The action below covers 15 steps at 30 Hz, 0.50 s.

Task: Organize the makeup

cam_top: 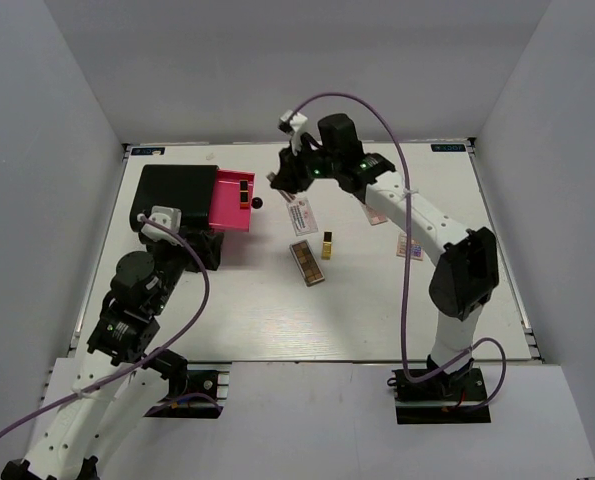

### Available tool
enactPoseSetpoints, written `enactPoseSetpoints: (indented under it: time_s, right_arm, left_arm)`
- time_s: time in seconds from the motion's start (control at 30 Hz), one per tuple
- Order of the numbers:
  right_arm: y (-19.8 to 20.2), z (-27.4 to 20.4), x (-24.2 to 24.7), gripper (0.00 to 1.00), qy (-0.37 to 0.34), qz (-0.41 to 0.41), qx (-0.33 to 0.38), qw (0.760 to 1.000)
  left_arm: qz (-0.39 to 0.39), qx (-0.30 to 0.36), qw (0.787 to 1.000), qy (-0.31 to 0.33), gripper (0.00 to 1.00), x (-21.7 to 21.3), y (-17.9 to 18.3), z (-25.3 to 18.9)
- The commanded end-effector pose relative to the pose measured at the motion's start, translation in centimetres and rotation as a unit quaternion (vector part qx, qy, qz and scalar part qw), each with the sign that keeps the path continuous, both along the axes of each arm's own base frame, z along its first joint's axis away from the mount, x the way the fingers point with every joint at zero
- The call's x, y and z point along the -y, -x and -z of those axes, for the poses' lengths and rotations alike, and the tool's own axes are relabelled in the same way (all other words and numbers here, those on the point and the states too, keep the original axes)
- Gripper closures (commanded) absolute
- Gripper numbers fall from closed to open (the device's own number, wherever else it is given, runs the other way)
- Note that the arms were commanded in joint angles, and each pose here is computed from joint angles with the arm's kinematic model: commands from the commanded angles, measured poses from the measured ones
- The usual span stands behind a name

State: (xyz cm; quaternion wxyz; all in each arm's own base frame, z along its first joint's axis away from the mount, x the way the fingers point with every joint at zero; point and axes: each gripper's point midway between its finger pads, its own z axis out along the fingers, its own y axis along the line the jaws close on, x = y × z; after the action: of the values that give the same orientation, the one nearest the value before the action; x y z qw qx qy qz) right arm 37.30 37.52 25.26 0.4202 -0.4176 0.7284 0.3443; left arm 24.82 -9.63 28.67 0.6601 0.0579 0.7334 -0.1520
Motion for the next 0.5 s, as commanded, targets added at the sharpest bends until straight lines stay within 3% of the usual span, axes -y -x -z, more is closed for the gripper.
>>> enactPoseSetpoints:
  time_s: [0.0, 0.27, 0.43, 0.47]
  right_arm:
    - [-0.2, -2.3, -4.5, 0.99, -0.076, -0.017, -0.045, 0.996]
    - [-0.9, -4.1, -10.9, 1.00, -0.168, 0.001, -0.077, 0.983]
    - [-1.8, -4.2, -13.4, 1.00, -0.192, 0.004, -0.079, 0.978]
    - [-1.9, -3.9, -13.6, 0.96, -0.191, 0.006, -0.081, 0.978]
  left_arm:
    - [-0.047, 0.020, 0.999, 0.011, 0.08, -1.8, 0.1, -0.8]
    - [-0.074, 0.027, 0.997, 0.013, 0.08, -2.8, 0.1, -0.9]
    - [-0.079, 0.018, 0.997, 0.007, 0.08, -2.9, -0.2, -0.5]
    - [-0.080, 0.018, 0.997, 0.007, 0.08, -2.9, -0.3, -0.4]
